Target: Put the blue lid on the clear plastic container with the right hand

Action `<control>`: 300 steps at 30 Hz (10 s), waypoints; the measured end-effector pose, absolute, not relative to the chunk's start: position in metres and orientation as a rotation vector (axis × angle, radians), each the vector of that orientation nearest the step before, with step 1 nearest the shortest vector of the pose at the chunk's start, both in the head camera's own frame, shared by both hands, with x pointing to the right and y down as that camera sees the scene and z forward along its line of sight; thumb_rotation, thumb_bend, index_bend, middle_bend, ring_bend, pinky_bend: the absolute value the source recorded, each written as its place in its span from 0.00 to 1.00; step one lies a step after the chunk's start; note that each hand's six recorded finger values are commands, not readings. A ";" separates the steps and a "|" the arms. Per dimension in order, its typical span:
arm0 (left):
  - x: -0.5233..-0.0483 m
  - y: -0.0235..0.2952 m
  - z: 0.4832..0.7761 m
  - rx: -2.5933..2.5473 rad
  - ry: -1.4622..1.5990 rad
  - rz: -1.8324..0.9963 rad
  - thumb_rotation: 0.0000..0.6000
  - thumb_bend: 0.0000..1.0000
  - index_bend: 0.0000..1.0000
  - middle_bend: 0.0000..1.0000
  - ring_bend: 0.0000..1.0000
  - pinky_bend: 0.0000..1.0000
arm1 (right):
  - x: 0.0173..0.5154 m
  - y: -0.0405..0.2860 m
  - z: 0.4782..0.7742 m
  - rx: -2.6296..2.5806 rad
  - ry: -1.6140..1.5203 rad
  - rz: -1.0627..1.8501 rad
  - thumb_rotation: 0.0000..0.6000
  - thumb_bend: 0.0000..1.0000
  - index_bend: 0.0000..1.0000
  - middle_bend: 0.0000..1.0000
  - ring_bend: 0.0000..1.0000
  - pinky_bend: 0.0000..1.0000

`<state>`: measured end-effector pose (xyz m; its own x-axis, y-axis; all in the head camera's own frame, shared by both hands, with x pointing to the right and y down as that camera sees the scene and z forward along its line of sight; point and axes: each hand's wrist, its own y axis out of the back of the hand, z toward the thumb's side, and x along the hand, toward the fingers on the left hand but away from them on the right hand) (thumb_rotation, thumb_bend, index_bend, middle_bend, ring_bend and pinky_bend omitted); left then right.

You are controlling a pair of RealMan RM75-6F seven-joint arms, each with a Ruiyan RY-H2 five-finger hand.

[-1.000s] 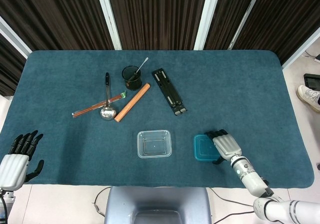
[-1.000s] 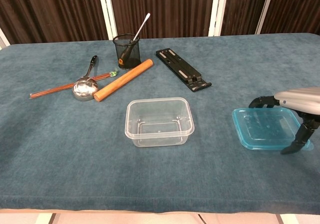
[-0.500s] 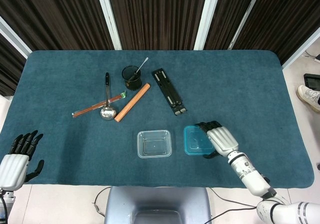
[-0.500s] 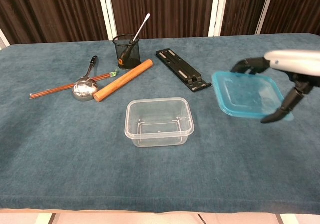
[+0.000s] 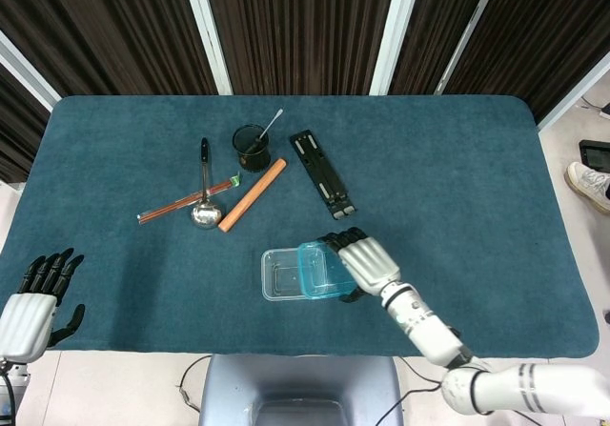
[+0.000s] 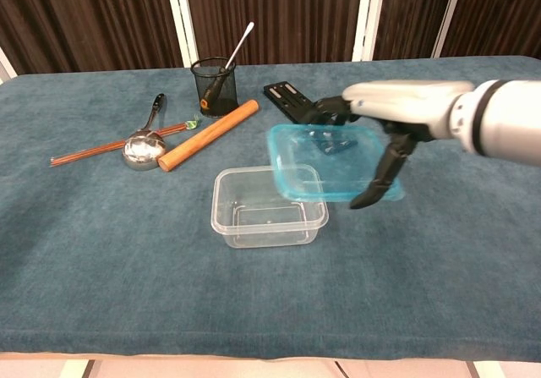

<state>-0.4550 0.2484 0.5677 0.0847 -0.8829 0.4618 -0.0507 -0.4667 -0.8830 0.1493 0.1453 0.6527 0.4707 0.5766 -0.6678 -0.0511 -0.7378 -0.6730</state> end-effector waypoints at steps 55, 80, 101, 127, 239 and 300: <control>-0.458 0.250 0.562 -1.650 0.957 -1.454 1.00 0.43 0.00 0.00 0.00 0.06 | 0.084 0.153 0.697 -2.183 -0.484 1.326 1.00 0.22 0.88 0.60 0.48 0.24; -0.458 0.251 0.561 -1.647 0.959 -1.446 1.00 0.43 0.00 0.00 0.00 0.06 | 0.080 0.158 0.697 -2.181 -0.462 1.321 1.00 0.22 0.88 0.60 0.48 0.24; -0.459 0.250 0.560 -1.653 0.964 -1.446 1.00 0.43 0.00 0.00 0.00 0.06 | 0.074 0.162 0.708 -2.142 -0.412 1.355 1.00 0.22 0.87 0.60 0.48 0.24; -0.461 0.251 0.557 -1.656 0.978 -1.435 1.00 0.43 0.00 0.00 0.00 0.06 | 0.071 0.165 0.712 -2.056 -0.342 1.393 1.00 0.22 0.82 0.60 0.45 0.24; -0.461 0.250 0.559 -1.658 0.988 -1.445 1.00 0.42 0.00 0.00 0.00 0.06 | 0.102 0.128 0.660 -1.939 -0.243 1.367 1.00 0.14 0.46 0.04 0.00 0.02; -0.463 0.250 0.558 -1.666 0.995 -1.441 1.00 0.42 0.00 0.00 0.00 0.06 | 0.062 0.143 0.674 -1.943 -0.217 1.350 1.00 0.14 0.46 0.04 0.00 0.02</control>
